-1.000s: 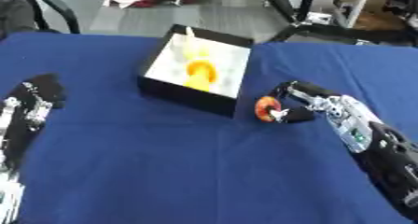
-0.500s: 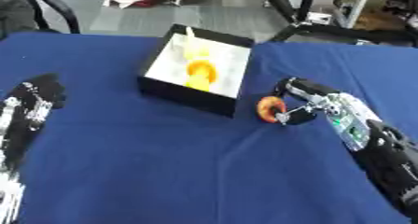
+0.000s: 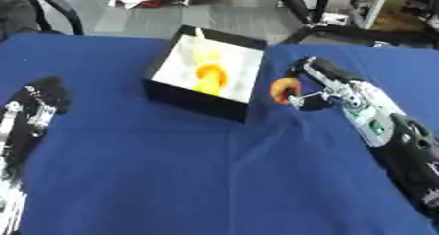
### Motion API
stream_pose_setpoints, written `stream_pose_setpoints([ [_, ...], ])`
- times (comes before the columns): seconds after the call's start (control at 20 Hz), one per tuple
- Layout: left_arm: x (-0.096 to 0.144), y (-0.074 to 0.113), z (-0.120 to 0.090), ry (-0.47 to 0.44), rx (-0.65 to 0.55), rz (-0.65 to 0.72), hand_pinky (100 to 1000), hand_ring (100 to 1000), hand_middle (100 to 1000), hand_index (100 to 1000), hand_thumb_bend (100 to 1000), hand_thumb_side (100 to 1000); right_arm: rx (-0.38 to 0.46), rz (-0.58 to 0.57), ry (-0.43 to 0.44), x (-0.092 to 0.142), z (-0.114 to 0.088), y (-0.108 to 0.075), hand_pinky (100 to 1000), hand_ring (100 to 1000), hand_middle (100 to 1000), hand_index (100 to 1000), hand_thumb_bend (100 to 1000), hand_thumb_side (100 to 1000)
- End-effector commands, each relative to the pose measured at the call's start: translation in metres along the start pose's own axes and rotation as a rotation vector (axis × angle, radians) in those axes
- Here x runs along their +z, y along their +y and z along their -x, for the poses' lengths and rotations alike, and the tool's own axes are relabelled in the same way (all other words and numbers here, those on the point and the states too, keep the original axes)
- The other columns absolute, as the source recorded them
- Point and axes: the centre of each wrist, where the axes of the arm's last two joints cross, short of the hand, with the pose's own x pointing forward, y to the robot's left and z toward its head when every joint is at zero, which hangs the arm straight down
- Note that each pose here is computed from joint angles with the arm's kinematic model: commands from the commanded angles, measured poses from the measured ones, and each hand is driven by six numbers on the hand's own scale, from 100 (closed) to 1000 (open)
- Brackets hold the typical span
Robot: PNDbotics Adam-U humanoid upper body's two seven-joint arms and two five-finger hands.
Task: Pick up objects on the table and place them in the box.
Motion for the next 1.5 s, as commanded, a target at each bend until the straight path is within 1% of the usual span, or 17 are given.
stream_pose_setpoints([
  [0.05,-0.001,0.005,-0.005,-0.019,-0.007,-0.003,700,662,637,817,554,788,0.013,0.059,-0.011,-0.011,-0.007,-0.034,795,730,627,298,100,100],
  [0.25,-0.002,0.003,-0.005,-0.023,-0.003,0.009,700,662,637,817,553,789,-0.027,0.036,0.014,-0.042,-0.017,-0.028,795,728,626,298,100,100],
  [0.45,-0.004,0.000,-0.008,-0.036,0.006,0.028,700,662,637,818,549,792,-0.026,-0.013,0.028,-0.068,-0.029,-0.001,797,732,633,332,100,100],
  [0.5,-0.005,-0.001,-0.009,-0.039,0.008,0.032,700,662,637,818,551,790,-0.023,-0.026,0.027,-0.072,-0.033,0.007,799,735,638,385,100,100],
  [0.55,-0.005,-0.002,-0.009,-0.042,0.010,0.036,700,662,637,818,551,790,-0.017,-0.037,0.025,-0.075,-0.036,0.015,799,735,639,400,100,100],
  [0.6,-0.006,-0.002,-0.010,-0.044,0.011,0.039,700,662,637,818,551,790,-0.010,-0.045,0.021,-0.078,-0.039,0.022,800,739,650,510,100,100],
  [0.7,-0.006,-0.003,-0.010,-0.046,0.013,0.043,700,662,637,818,550,791,0.008,-0.061,0.011,-0.081,-0.043,0.035,801,743,662,616,100,114],
  [0.75,-0.006,-0.003,-0.010,-0.047,0.013,0.044,700,662,637,818,550,791,0.018,-0.067,0.007,-0.081,-0.045,0.040,801,744,665,646,100,172],
  [0.8,-0.006,-0.003,-0.010,-0.047,0.014,0.044,700,662,637,818,550,791,0.031,-0.070,0.002,-0.082,-0.046,0.043,804,751,678,713,121,336],
  [0.85,-0.006,-0.003,-0.010,-0.046,0.013,0.045,700,662,637,818,550,791,0.047,-0.073,-0.006,-0.081,-0.046,0.046,805,754,684,733,145,399],
  [0.9,-0.006,-0.003,-0.010,-0.045,0.013,0.044,700,662,637,818,549,792,0.064,-0.074,-0.017,-0.081,-0.047,0.046,807,760,696,773,203,516],
  [0.95,-0.006,-0.003,-0.010,-0.043,0.013,0.044,700,662,637,818,549,793,0.081,-0.073,-0.029,-0.081,-0.047,0.045,810,767,708,801,238,593],
  [1.0,-0.005,-0.003,-0.009,-0.041,0.012,0.043,700,663,637,818,549,793,0.095,-0.071,-0.041,-0.080,-0.047,0.042,811,772,716,822,254,651],
  [1.1,-0.005,-0.002,-0.009,-0.039,0.010,0.040,700,664,638,818,548,794,0.103,-0.055,-0.058,-0.077,-0.046,0.036,813,777,725,850,258,694],
  [1.25,-0.005,-0.001,-0.008,-0.037,0.006,0.031,700,665,638,817,547,795,0.079,0.009,-0.083,-0.067,-0.043,0.019,813,778,728,864,229,676],
  [1.35,-0.004,0.000,-0.007,-0.033,0.004,0.026,700,666,638,817,546,796,0.038,0.084,-0.104,-0.056,-0.041,0.005,813,777,729,861,193,600],
  [1.5,-0.004,0.000,-0.007,-0.030,0.002,0.023,699,666,638,817,546,796,-0.013,0.135,-0.120,-0.044,-0.045,-0.009,813,777,729,860,186,589],
])
